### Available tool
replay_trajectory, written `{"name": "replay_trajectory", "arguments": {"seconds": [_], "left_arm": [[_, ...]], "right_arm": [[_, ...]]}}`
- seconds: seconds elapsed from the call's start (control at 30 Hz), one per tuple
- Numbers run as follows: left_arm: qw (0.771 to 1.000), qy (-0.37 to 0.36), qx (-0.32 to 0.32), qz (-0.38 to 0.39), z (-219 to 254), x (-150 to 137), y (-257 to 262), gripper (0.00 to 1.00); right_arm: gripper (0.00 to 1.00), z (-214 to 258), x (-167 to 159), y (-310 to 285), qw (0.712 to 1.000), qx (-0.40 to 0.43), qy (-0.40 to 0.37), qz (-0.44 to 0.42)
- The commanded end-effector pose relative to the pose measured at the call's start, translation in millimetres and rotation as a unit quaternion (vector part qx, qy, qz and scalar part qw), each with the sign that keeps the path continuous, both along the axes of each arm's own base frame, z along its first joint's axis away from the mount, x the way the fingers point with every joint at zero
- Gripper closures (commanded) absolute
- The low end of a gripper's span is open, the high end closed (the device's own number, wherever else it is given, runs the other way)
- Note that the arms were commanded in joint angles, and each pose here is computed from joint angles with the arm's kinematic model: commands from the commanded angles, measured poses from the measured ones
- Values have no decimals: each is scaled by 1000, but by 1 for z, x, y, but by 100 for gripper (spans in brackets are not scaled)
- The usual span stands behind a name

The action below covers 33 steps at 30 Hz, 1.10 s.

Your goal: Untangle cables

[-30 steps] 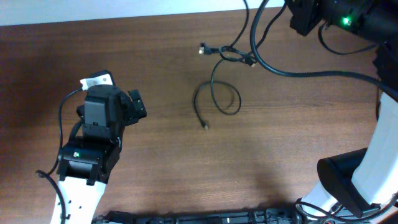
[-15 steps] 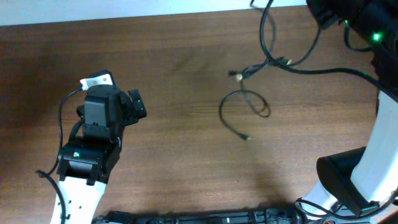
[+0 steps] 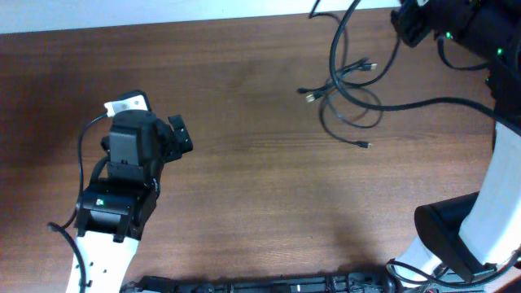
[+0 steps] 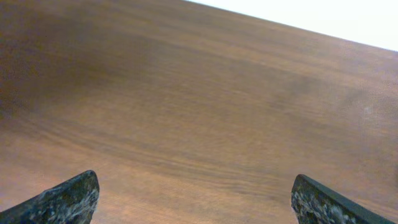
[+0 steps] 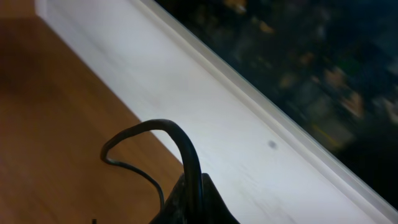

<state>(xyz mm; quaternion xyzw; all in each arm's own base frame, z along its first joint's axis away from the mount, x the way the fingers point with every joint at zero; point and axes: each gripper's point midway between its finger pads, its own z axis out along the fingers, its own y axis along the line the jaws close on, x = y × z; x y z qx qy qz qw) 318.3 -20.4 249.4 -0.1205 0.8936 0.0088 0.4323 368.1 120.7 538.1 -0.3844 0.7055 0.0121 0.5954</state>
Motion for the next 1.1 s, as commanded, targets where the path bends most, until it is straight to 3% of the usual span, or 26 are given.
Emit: {"name": "replay_trajectory", "arguments": {"seconds": [0.0,0.1,0.17,0.27,0.37,0.6,0.7,0.83,1.07], "left_arm": [[989,-21,-104,-101,13,6,-49,1],[942,-42,-213,-257,37,4,-114,1],[911,-54,-256,-319,50,2,-139,1],[897,-28,-325,-298,45,13,-149,1],[880,-14,-349,-321,42,15,-161,1],[756,-55,-391,-521,88,-18,-213,1],[731,-64,-390,-556,97,-31,-222,1],[729,-63,-387,-561,96,-34,-229,1],[799,-96,-351,-479,87,-4,-238,1]], "right_arm": [[96,14,-33,36,992,41,-6,123],[96,21,-51,53,979,62,-8,193],[96,26,-60,61,971,74,-10,229],[96,38,-76,72,954,112,-3,279],[96,44,-82,75,946,128,0,296],[96,49,-81,76,946,126,-16,300],[96,50,-74,73,952,122,-22,279],[96,52,-74,73,951,129,-20,280],[96,72,-109,86,909,172,-7,379]]}}
